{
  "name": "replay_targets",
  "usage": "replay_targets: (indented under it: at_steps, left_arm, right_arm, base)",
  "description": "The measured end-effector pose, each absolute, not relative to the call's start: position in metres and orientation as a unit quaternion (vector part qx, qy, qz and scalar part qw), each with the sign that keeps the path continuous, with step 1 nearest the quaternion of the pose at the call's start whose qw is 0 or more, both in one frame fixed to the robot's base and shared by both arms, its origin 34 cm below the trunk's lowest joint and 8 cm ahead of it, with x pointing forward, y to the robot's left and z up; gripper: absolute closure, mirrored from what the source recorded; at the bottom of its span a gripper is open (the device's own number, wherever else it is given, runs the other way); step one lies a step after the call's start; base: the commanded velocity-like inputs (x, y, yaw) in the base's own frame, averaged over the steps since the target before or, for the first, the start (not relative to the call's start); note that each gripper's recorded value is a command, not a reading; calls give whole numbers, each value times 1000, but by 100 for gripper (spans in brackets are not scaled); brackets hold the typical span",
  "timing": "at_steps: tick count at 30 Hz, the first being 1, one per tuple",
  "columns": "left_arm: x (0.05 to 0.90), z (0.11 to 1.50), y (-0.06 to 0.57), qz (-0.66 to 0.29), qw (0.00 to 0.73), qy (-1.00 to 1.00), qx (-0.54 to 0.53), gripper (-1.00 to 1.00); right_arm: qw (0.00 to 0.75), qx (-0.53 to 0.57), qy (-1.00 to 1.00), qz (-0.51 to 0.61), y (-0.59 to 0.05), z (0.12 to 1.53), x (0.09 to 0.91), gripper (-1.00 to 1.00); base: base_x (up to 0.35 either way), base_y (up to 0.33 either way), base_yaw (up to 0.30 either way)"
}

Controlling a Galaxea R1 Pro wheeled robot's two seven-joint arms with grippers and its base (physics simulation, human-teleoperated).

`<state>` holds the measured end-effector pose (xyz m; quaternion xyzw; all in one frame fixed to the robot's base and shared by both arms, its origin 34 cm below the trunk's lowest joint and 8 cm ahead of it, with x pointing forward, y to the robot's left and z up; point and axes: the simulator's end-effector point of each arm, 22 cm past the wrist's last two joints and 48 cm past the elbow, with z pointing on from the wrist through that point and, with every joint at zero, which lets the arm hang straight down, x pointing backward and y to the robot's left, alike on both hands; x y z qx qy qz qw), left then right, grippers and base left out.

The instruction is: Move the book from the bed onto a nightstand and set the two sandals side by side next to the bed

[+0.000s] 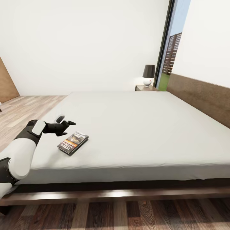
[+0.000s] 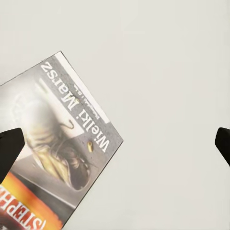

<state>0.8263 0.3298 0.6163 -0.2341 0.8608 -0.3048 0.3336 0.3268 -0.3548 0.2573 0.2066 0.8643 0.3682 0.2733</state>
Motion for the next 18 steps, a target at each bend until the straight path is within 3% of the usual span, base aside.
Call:
replay_targets:
  at_steps: [18]
  left_arm:
    - [827, 595, 337, -297, 338, 857, -252, -100]
  right_arm:
    - [277, 206, 865, 365, -359, 258, 327, -100]
  base:
    - [0, 0, 0]
